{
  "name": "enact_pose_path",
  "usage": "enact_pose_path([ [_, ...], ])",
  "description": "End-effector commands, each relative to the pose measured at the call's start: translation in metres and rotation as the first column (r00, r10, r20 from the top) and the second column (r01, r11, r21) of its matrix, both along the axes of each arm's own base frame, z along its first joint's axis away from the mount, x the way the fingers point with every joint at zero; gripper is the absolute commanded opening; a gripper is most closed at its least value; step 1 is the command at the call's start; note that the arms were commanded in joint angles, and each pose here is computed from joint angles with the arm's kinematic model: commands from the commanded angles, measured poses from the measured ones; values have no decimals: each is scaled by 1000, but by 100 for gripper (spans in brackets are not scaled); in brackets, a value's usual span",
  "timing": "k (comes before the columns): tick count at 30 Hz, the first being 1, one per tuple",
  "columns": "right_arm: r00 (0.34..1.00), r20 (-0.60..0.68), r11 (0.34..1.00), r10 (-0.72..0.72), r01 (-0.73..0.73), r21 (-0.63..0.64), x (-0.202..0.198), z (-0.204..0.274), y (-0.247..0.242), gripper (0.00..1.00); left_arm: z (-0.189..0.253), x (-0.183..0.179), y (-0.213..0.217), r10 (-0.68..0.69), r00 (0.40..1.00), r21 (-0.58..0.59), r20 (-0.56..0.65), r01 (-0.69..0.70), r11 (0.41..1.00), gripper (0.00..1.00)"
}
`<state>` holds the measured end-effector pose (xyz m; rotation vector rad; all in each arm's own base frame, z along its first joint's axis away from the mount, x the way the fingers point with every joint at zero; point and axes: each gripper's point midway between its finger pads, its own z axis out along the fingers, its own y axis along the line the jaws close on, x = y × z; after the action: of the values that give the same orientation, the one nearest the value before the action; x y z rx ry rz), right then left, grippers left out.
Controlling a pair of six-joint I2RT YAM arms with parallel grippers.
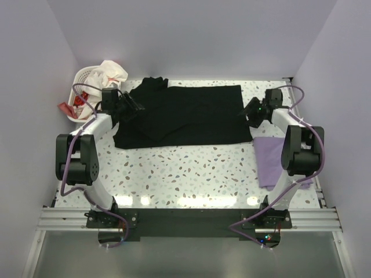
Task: Fold and stack the t-shirts
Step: Fold the tshirt
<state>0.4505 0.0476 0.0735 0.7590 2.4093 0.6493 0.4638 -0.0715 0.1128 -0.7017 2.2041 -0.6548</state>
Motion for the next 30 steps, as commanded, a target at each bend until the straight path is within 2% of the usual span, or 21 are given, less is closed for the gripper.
enact_pose_path([
  [1,993,67,991,98,-90,-102,-7,23,32,58,5,-15,20,86,996,60,13,-86,994,58],
  [6,982,80,980,169,-158,-122,-21,18,65,58,-12,-50,29,154,988,96,-5,-153,984,63],
  [13,943,153,949,296,-272,-160,-33,30,120,59,-30,-68,17,141,990,86,-28,-139,987,73],
  [22,913,174,926,368,-345,-151,-47,29,153,59,-30,-42,-7,84,996,50,22,-85,995,74],
  [30,905,173,917,389,-362,-164,-54,29,156,59,-34,-22,-20,66,998,39,12,-66,997,74],
])
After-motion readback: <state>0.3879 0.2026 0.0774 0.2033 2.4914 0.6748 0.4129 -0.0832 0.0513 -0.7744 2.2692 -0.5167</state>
